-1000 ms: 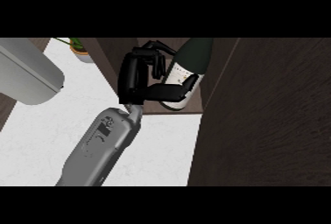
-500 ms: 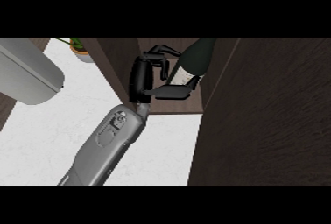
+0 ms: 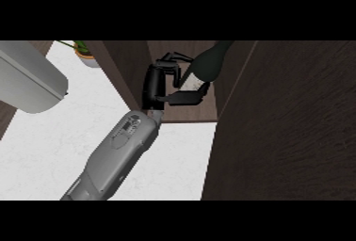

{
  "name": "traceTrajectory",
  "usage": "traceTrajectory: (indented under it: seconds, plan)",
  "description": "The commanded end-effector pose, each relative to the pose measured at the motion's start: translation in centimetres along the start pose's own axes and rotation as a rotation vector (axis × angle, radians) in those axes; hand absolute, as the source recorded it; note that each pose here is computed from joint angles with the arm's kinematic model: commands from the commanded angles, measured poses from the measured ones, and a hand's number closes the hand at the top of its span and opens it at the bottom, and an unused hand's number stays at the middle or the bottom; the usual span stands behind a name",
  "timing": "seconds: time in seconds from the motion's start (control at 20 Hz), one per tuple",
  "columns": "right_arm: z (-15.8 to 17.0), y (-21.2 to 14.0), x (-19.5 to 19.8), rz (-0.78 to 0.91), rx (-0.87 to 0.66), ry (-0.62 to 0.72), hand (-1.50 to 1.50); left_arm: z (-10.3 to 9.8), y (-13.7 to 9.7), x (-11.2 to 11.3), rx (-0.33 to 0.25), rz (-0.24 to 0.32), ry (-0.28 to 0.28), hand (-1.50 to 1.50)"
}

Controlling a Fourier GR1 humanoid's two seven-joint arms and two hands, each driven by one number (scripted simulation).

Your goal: Pick up the wine, place it into the cabinet and close the cabinet

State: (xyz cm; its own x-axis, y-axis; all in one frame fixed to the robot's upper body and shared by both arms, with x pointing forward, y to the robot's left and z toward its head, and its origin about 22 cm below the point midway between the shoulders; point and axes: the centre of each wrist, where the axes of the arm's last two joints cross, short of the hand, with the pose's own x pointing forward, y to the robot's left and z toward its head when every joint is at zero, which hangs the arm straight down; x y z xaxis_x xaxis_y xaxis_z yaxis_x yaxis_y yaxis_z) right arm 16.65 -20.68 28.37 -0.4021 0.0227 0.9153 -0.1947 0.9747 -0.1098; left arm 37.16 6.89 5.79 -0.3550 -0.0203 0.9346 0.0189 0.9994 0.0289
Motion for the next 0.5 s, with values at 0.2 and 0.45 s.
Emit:
traceTrajectory:
  seconds: [0.2,0.45]
  plan:
    - [0.5,-0.8,0.7,-0.034,0.061,-0.023,-1.50,1.7,0.5,-4.2,0.008,-0.056,0.049,1.50]
    - [0.8,-0.2,1.2,-0.031,0.061,-0.023,-1.50,2.2,0.7,-5.8,0.003,-0.144,0.047,1.50]
